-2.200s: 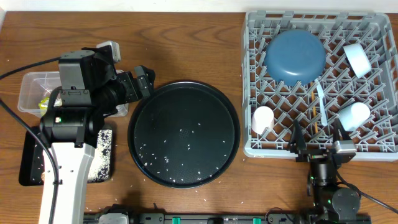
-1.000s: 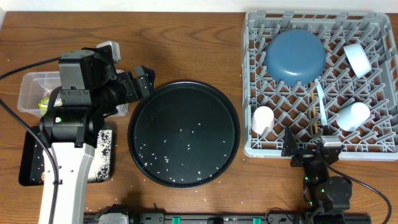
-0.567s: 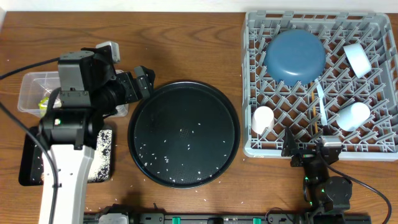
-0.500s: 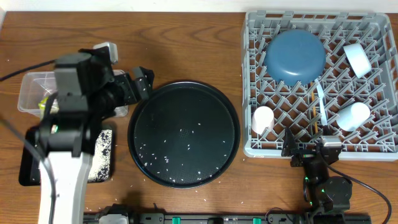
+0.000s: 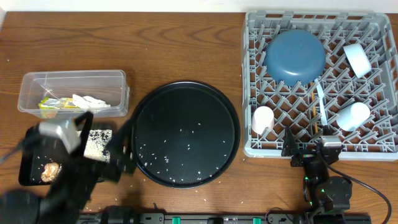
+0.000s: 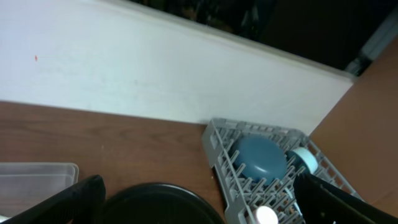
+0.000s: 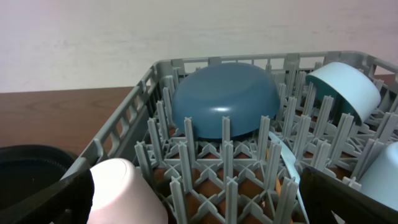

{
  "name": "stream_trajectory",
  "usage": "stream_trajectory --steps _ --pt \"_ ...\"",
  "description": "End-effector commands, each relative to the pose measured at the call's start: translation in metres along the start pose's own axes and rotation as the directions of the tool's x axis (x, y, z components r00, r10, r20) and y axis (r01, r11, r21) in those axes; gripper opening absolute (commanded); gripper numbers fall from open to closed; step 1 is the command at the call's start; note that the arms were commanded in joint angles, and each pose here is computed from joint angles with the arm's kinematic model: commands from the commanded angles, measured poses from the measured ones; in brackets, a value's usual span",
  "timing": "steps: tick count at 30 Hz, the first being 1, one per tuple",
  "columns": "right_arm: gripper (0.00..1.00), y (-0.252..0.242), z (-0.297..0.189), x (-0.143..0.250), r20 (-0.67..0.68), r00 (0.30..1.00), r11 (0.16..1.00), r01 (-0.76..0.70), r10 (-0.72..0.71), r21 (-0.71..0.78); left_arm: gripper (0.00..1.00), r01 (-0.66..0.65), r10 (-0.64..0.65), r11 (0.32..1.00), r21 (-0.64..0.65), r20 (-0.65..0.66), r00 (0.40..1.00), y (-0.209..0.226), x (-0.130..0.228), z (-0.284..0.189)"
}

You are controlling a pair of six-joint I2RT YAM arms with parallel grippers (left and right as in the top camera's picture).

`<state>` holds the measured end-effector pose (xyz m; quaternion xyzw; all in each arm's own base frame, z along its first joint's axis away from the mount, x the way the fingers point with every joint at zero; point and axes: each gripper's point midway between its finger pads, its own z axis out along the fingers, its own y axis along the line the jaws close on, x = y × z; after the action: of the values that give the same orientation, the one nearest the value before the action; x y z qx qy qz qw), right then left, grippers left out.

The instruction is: Sort waste into correct bins and load items into the dishwasher rack

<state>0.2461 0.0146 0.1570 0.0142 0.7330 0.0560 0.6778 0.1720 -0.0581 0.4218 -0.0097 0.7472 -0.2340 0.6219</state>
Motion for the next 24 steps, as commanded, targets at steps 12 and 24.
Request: stream_trajectory --steps 12,24 --pt "0.99 0.004 0.000 0.001 -0.002 1.000 1.000 0.013 -0.013 -0.017 0.98 0.033 -0.039 0.998 -0.052 -0.106 0.994 0.064 0.143 0.032" --pt "0.99 0.004 0.000 0.001 -0.001 1.000 1.000 0.013 -0.013 -0.017 0.98 -0.069 0.082 0.996 -0.059 0.262 0.961 0.104 0.153 0.071"
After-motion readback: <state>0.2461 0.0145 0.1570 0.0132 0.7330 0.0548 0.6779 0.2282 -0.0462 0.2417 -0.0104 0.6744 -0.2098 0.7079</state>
